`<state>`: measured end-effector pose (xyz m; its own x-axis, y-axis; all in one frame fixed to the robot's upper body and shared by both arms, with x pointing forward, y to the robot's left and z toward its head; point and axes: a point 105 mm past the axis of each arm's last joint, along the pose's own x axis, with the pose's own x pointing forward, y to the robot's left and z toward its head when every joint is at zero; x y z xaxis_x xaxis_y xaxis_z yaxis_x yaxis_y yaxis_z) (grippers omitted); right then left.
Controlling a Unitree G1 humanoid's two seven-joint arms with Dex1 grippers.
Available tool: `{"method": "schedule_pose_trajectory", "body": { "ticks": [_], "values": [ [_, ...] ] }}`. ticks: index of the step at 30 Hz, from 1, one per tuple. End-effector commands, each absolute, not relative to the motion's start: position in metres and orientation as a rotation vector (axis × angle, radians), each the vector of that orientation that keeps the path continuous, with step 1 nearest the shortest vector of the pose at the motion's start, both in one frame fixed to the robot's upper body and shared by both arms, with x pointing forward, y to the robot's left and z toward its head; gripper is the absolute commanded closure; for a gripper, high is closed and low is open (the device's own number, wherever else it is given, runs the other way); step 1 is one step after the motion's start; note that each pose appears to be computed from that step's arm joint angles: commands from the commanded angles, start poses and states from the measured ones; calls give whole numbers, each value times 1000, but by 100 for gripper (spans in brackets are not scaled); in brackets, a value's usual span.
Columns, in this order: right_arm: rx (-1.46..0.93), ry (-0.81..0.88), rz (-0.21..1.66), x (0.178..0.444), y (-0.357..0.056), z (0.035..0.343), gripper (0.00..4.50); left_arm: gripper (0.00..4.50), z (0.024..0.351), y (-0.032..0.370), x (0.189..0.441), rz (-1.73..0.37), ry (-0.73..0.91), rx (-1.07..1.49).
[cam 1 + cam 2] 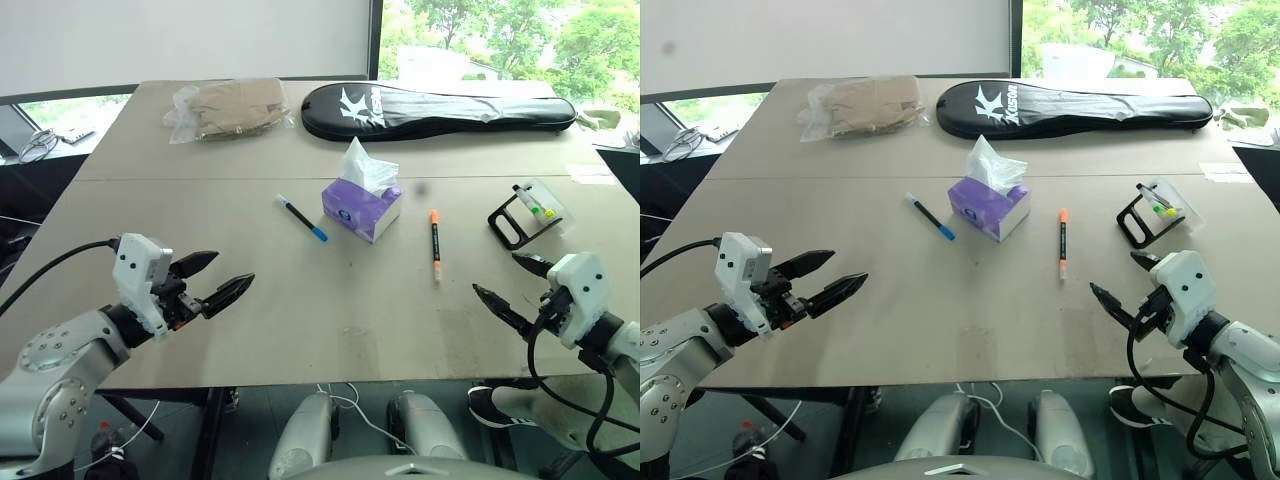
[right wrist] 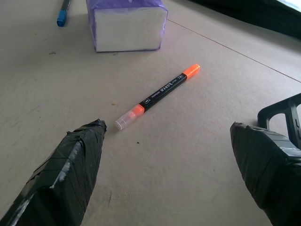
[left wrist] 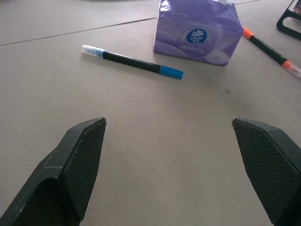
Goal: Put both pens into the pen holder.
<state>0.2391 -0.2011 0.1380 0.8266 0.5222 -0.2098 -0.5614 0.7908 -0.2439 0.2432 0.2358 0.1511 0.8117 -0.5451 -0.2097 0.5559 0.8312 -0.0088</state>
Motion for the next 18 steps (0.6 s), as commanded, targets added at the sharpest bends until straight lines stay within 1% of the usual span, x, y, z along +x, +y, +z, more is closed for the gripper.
{"method": "schedule_pose_trajectory", "body": {
  "ticks": [1, 3, 5, 7, 9, 11, 12, 17, 18],
  "values": [
    [-348, 62, 579, 237, -199, 155, 0, 6, 164, 230, 254, -633, 171, 70],
    [-354, 25, 574, 240, -194, 162, 0, 6, 170, 217, 272, -672, 159, 92],
    [-346, -7, 606, 241, -186, 166, 0, 6, 180, 203, 291, -669, 151, 124],
    [-323, -24, 656, 237, -176, 170, 0, 6, 186, 197, 312, -623, 180, 151],
    [-316, -31, 697, 233, -168, 172, 0, 6, 192, 183, 325, -660, 216, 148],
    [-326, -36, 710, 232, -163, 173, 0, 6, 191, 172, 336, -684, 266, 174],
    [-332, -43, 709, 232, -161, 173, 0, 6, 190, 168, 347, -678, 296, 154],
    [-331, -65, 691, 238, -153, 173, 0, 6, 177, 138, 409, -658, 417, 127],
    [-334, -68, 684, 238, -153, 172, 0, 6, 171, 133, 422, -642, 426, 171]
  ]
}}
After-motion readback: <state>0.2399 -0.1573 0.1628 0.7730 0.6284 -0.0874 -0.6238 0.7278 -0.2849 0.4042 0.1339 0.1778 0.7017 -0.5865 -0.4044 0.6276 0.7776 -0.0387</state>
